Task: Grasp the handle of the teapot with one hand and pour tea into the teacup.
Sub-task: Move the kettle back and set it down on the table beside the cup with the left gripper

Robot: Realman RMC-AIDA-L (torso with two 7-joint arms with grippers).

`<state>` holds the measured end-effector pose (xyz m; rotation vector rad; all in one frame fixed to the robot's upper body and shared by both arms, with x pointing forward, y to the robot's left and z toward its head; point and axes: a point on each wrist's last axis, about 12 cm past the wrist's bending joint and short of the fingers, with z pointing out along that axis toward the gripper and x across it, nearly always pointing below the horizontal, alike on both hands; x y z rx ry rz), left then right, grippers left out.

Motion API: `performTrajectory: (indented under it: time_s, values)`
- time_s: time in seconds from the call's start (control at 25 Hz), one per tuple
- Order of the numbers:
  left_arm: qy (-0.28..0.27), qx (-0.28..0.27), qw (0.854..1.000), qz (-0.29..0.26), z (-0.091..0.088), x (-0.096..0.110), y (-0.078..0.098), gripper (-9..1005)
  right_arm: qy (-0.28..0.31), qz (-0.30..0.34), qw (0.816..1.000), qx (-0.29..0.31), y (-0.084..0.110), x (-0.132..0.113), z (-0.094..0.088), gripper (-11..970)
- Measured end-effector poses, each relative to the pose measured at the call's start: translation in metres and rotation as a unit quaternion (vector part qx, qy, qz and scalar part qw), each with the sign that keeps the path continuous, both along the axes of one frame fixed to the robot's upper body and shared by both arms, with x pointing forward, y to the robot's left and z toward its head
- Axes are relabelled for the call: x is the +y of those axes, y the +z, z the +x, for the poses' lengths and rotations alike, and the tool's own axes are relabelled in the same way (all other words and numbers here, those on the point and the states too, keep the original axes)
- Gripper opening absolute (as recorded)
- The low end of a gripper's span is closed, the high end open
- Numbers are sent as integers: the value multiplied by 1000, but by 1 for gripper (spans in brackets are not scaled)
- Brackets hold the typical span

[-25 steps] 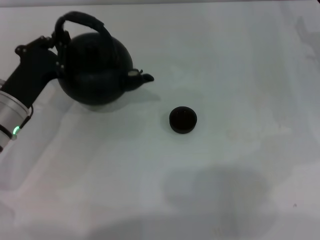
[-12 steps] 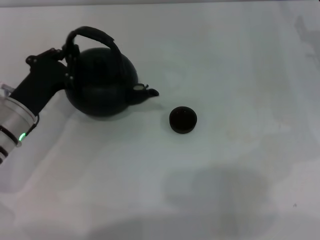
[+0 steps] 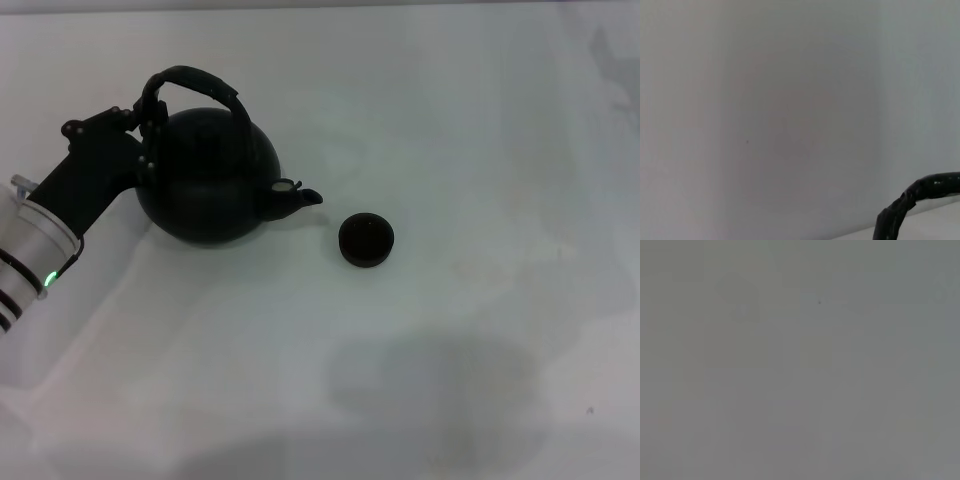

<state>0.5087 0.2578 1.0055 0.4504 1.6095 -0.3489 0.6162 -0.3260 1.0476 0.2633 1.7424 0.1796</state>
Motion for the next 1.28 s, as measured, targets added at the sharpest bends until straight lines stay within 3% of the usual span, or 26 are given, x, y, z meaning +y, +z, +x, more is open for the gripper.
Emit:
performTrajectory:
  time_s: [1.28]
  values:
    - [-33,6,999,10,-9,-6,-4,153,9,-4,1000,1,-1,1,-1,860]
